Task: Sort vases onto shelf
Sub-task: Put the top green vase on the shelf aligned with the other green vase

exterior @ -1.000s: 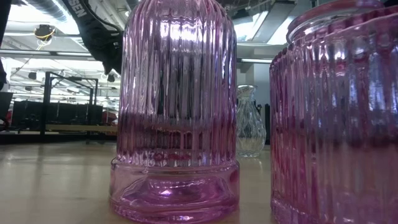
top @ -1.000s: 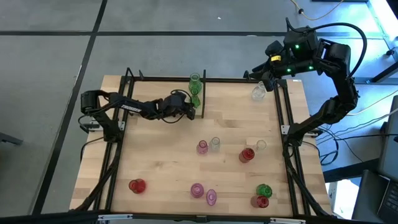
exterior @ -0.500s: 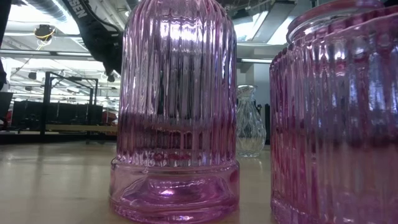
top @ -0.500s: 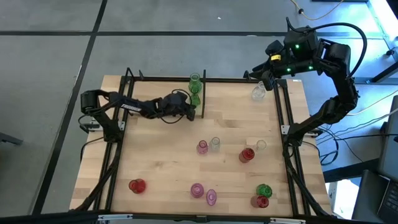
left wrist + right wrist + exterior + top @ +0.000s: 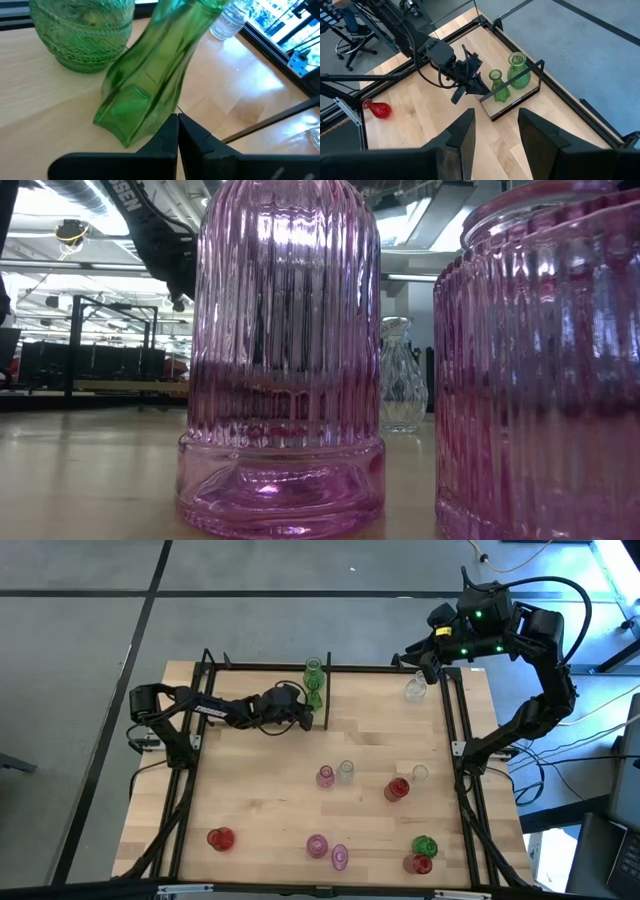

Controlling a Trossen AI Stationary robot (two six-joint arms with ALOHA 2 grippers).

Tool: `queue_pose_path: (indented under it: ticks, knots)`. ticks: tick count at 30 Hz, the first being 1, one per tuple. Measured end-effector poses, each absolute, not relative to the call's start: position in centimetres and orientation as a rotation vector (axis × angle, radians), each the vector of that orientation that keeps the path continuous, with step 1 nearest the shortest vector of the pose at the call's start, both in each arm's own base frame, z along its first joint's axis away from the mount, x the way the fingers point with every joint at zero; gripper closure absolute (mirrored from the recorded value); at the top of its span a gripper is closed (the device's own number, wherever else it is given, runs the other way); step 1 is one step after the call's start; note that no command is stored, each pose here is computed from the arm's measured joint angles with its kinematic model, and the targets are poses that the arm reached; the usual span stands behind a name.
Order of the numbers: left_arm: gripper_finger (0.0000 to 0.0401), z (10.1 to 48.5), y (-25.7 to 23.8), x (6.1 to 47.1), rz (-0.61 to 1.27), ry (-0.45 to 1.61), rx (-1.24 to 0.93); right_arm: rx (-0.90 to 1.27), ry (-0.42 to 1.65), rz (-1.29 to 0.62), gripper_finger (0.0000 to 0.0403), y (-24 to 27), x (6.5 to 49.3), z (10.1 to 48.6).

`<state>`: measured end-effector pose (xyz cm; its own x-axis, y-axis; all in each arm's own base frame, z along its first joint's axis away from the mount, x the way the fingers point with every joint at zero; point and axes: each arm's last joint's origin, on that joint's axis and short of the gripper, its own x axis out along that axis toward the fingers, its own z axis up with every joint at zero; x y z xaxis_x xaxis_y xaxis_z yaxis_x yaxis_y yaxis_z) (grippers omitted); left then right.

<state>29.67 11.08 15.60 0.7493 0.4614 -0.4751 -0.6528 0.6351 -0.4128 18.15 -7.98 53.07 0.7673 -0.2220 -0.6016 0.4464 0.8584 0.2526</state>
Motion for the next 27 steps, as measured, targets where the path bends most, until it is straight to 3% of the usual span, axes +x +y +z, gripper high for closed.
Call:
queue_pose_path:
  ticks: [19, 27]
  knots:
    - [0.0401, 15.7, 12.2, 29.3, 0.723, 0.314, -0.569, 0.415, 0.589, -0.404, 0.0267, -8.0, 18.1, 53.1]
    - [0.0401, 15.8, 10.9, 29.8, 0.648, 0.323, -0.6, 0.417, 0.589, -0.404, 0.0267, -8.0, 18.1, 53.1]
